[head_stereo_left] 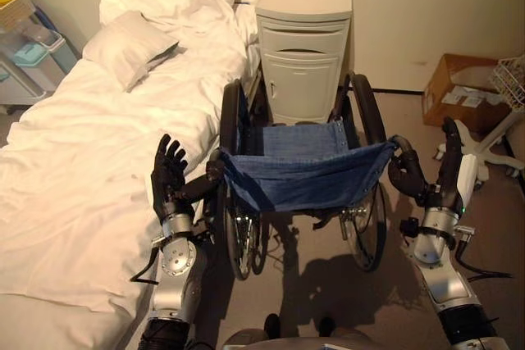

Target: Push the wheelchair next to the bed

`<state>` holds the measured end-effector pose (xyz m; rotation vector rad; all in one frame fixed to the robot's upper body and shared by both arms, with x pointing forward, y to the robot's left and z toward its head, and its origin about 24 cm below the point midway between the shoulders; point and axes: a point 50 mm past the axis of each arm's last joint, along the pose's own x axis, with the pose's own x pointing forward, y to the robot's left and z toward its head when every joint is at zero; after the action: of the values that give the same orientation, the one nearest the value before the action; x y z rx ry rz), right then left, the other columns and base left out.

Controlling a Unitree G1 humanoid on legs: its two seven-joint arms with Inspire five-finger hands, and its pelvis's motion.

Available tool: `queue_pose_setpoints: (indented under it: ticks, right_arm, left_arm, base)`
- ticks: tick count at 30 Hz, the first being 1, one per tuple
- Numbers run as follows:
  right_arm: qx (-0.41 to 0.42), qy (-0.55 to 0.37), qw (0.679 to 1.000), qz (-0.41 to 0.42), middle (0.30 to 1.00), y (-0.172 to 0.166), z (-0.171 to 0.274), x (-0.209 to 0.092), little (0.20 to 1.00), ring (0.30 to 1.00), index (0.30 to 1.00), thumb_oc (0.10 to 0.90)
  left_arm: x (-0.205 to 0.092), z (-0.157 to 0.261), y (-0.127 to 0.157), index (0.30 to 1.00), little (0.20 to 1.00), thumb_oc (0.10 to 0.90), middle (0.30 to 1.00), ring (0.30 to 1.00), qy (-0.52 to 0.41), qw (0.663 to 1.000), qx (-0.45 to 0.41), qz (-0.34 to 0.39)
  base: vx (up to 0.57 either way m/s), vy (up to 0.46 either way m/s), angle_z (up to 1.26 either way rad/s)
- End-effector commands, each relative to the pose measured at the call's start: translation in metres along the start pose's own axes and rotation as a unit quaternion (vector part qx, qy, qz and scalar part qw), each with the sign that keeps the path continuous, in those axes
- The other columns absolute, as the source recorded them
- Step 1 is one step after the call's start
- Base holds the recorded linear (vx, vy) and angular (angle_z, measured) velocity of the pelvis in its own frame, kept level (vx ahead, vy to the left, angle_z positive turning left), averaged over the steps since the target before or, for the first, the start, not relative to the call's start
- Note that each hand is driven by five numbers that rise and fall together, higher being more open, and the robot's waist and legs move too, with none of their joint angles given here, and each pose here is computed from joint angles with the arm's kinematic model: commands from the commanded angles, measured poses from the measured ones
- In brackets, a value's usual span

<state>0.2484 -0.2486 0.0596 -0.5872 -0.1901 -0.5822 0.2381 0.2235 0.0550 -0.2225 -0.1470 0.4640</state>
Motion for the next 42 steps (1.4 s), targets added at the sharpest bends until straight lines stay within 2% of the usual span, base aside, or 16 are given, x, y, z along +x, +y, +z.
queue_pose_setpoints:
  ticks: [1, 5, 7, 13, 14, 15, 17, 18, 20, 22, 25, 27, 32, 36, 40, 42]
  right_arm:
    - [0.066, -0.132, 0.988, -0.040, 0.900, -0.027, 0.050, 0.028, 0.900, 0.900, 0.900, 0.800]
    - [0.106, -0.142, 0.984, -0.010, 0.900, -0.032, 0.057, 0.030, 0.900, 0.900, 0.900, 0.800]
    - [0.166, -0.139, 0.974, 0.061, 0.900, -0.030, 0.061, 0.030, 0.900, 0.900, 0.900, 0.800]
    - [0.263, -0.121, 0.949, 0.128, 0.900, -0.032, 0.055, 0.032, 0.900, 0.900, 0.900, 0.800]
    - [0.306, -0.109, 0.935, 0.145, 0.900, -0.031, 0.052, 0.034, 0.900, 0.900, 0.900, 0.800]
    - [0.309, -0.108, 0.933, 0.147, 0.900, -0.031, 0.051, 0.035, 0.900, 0.900, 0.900, 0.800]
    - [0.355, -0.096, 0.913, 0.176, 0.900, -0.027, 0.048, 0.035, 0.900, 0.900, 0.900, 0.800]
    - [0.393, -0.082, 0.893, 0.203, 0.900, -0.023, 0.044, 0.034, 0.900, 0.900, 0.900, 0.800]
    - [0.418, -0.075, 0.878, 0.222, 0.900, -0.021, 0.043, 0.034, 0.900, 0.900, 0.900, 0.800]
    - [0.477, -0.061, 0.840, 0.250, 0.900, -0.017, 0.041, 0.035, 0.900, 0.900, 0.900, 0.800]
    - [0.500, -0.057, 0.828, 0.247, 0.900, -0.016, 0.039, 0.037, 0.900, 0.900, 0.900, 0.800]
    - [0.541, -0.052, 0.805, 0.238, 0.900, -0.018, 0.036, 0.043, 0.900, 0.900, 0.900, 0.800]
    - [0.527, -0.040, 0.825, 0.197, 0.900, -0.030, 0.024, 0.049, 0.900, 0.900, 0.900, 0.800]
    - [0.538, -0.017, 0.827, 0.163, 0.900, -0.039, 0.009, 0.052, 0.900, 0.900, 0.900, 0.800]
    - [0.575, 0.028, 0.809, 0.118, 0.900, -0.045, -0.017, 0.046, 0.900, 0.900, 0.900, 0.800]
    - [0.607, 0.086, 0.786, 0.080, 0.900, -0.042, -0.044, 0.034, 0.900, 0.900, 0.900, 0.800]
  left_arm:
    - [0.015, 0.065, 0.007, 0.900, 0.900, 0.800, 0.900, 0.900, -0.155, 0.987, -0.017, -0.048]
    - [0.014, 0.068, 0.008, 0.900, 0.900, 0.800, 0.900, 0.900, -0.152, 0.985, -0.043, -0.073]
    - [0.014, 0.065, 0.008, 0.900, 0.900, 0.800, 0.900, 0.900, -0.130, 0.983, -0.070, -0.111]
    - [0.015, 0.058, 0.015, 0.900, 0.900, 0.800, 0.900, 0.900, -0.111, 0.981, -0.094, -0.130]
    - [0.016, 0.056, 0.017, 0.900, 0.900, 0.800, 0.900, 0.900, -0.109, 0.979, -0.110, -0.134]
    - [0.016, 0.056, 0.017, 0.900, 0.900, 0.800, 0.900, 0.900, -0.108, 0.979, -0.112, -0.135]
    - [0.017, 0.054, 0.019, 0.900, 0.900, 0.800, 0.900, 0.900, -0.103, 0.976, -0.133, -0.136]
    - [0.018, 0.051, 0.022, 0.900, 0.900, 0.800, 0.900, 0.900, -0.098, 0.977, -0.140, -0.131]
    - [0.018, 0.049, 0.023, 0.900, 0.900, 0.800, 0.900, 0.900, -0.090, 0.977, -0.146, -0.129]
    - [0.019, 0.045, 0.026, 0.900, 0.900, 0.800, 0.900, 0.900, -0.082, 0.978, -0.148, -0.120]
    - [0.020, 0.042, 0.029, 0.900, 0.900, 0.800, 0.900, 0.900, -0.078, 0.980, -0.147, -0.113]
    - [0.022, 0.038, 0.034, 0.900, 0.900, 0.800, 0.900, 0.900, -0.076, 0.983, -0.144, -0.087]
    - [0.021, 0.027, 0.047, 0.900, 0.900, 0.800, 0.900, 0.900, -0.066, 0.990, -0.121, -0.035]
    - [0.018, 0.017, 0.060, 0.900, 0.900, 0.800, 0.900, 0.900, -0.056, 0.993, -0.101, 0.006]
    - [0.013, -0.001, 0.071, 0.900, 0.900, 0.800, 0.900, 0.900, -0.020, 0.993, -0.115, 0.037]
    - [0.006, -0.019, 0.074, 0.900, 0.900, 0.800, 0.900, 0.900, 0.020, 0.990, -0.130, 0.047]
  base:
    - [0.01, -0.010, 0.04]
    - [0.00, -0.008, 0.13]
    - [0.00, 0.000, 0.00]
    - [0.00, 0.000, 0.00]
    - [0.00, 0.000, 0.00]
    - [0.00, 0.000, 0.00]
    - [0.00, 0.000, 0.00]
    - [0.00, 0.000, 0.00]
    - [0.00, 0.000, 0.00]
    - [0.00, 0.000, 0.00]
    - [0.00, 0.000, 0.00]
    - [0.00, 0.000, 0.00]
    - [0.00, 0.000, 0.00]
    - [0.00, 0.000, 0.00]
    - [0.00, -0.002, 0.01]
    - [-0.01, -0.005, 0.03]
